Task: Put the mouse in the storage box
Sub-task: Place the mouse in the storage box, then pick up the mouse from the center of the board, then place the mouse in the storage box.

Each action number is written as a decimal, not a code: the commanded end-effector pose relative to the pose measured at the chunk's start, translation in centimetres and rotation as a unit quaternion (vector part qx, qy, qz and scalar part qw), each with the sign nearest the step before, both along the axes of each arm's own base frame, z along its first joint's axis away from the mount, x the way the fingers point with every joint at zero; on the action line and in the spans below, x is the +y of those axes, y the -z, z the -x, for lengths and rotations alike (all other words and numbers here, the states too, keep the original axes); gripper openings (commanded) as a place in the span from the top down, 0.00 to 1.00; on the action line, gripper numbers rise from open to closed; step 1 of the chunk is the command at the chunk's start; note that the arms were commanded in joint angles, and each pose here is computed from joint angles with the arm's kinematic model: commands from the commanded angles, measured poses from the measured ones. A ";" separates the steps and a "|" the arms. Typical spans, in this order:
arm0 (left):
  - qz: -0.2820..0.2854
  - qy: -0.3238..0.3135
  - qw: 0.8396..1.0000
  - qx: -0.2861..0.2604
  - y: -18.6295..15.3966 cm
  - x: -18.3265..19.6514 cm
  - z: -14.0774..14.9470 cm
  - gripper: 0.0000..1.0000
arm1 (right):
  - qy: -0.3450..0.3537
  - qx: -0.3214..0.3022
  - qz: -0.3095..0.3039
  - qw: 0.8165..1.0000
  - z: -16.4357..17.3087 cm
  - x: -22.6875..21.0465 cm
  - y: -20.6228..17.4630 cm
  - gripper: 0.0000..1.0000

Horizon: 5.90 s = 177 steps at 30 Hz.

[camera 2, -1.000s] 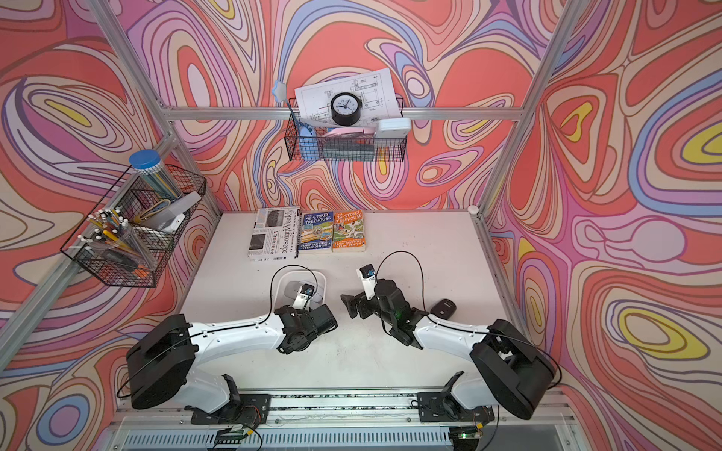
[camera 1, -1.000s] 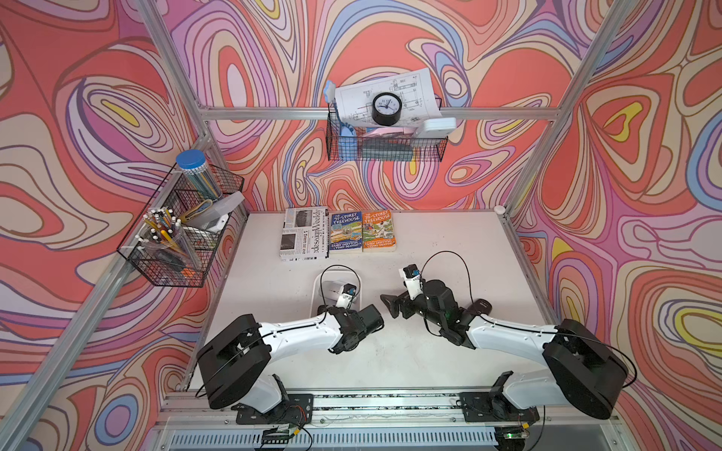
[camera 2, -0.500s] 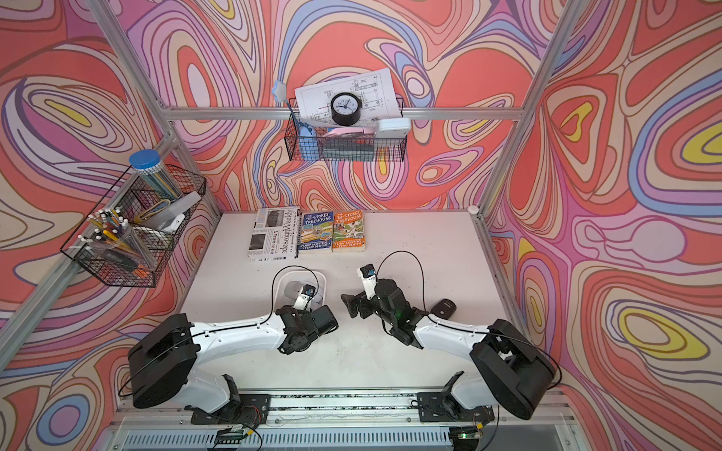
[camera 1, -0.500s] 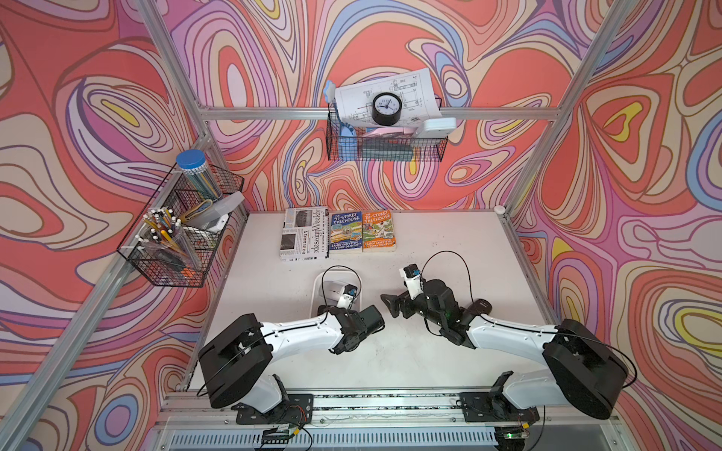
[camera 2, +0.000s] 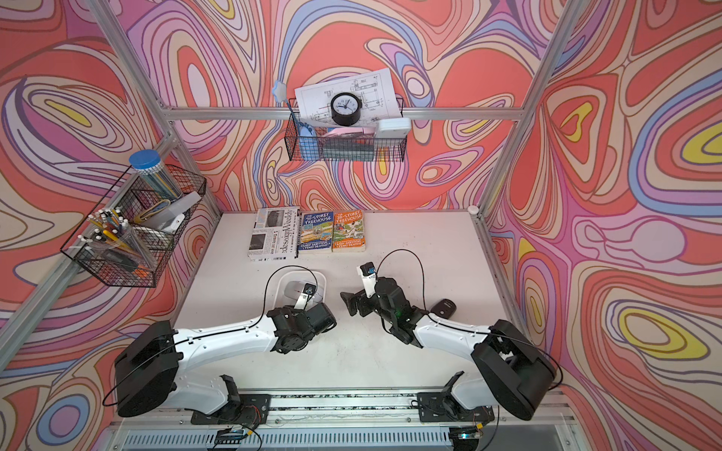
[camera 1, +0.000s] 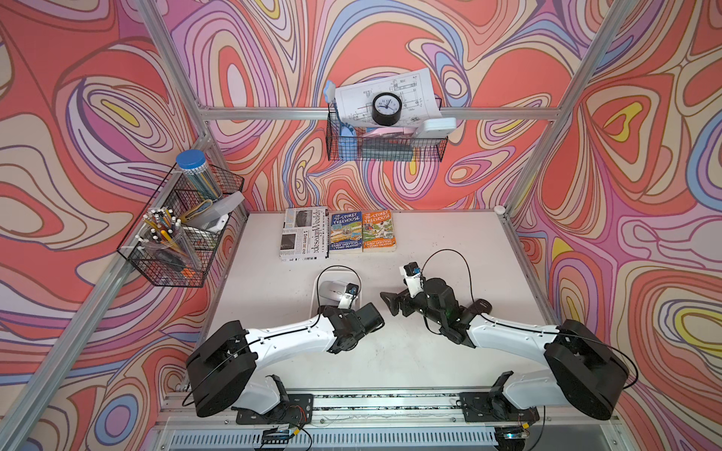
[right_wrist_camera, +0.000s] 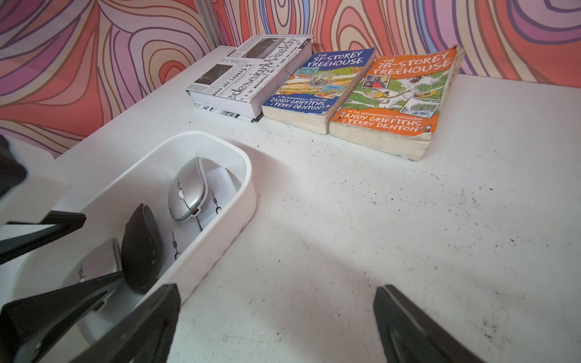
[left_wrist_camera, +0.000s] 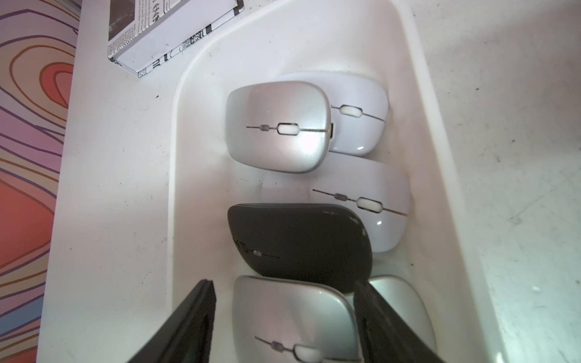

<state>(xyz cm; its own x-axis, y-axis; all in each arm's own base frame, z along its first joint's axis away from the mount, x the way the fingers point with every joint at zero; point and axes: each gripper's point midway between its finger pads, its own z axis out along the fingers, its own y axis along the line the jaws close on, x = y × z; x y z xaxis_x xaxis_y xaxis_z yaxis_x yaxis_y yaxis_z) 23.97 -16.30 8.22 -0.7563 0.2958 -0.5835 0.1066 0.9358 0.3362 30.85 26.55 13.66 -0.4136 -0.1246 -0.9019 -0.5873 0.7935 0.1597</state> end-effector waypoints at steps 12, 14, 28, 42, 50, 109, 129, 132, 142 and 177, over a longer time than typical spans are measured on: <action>0.113 0.033 0.993 -0.006 -4.6 -1.1 1.5 0.16 | 0.091 0.052 0.003 0.995 -1.8 -3.2 -0.4 0.02; 0.141 0.043 0.989 -0.007 -5.6 -1.5 1.8 0.15 | 0.149 0.094 0.011 0.984 -2.8 -5.7 0.1 0.02; 0.221 0.058 0.973 0.020 -6.6 -2.2 2.2 0.12 | 0.493 0.295 0.092 0.813 0.5 -27.3 3.4 0.02; 0.231 0.060 0.970 0.037 -5.4 -2.0 2.6 0.12 | 0.496 0.385 0.105 0.771 4.2 -27.9 7.5 0.02; 0.232 0.062 0.970 0.043 -5.3 -2.2 2.5 0.11 | 0.480 0.420 0.082 0.766 4.0 -27.0 9.5 0.02; 0.565 0.194 0.794 0.114 -17.7 -8.9 6.3 0.14 | -0.218 -0.139 -0.087 0.962 7.2 1.1 -7.9 0.61; 0.535 0.191 0.809 0.151 -15.3 -11.0 4.2 0.38 | -0.336 -0.134 -0.047 0.931 10.4 5.6 -6.2 0.59; 0.531 0.190 0.811 0.154 -15.2 -11.3 3.9 0.40 | -0.346 -0.129 -0.039 0.928 10.7 5.8 -5.9 0.59; 0.518 0.185 0.821 0.155 -14.9 -11.4 3.3 0.71 | -0.360 -0.117 -0.030 0.925 11.1 5.9 -5.1 0.59; 0.199 0.008 0.979 0.030 -13.3 1.3 -1.7 1.00 | -0.260 -0.108 -0.013 0.960 9.2 3.4 -3.1 0.02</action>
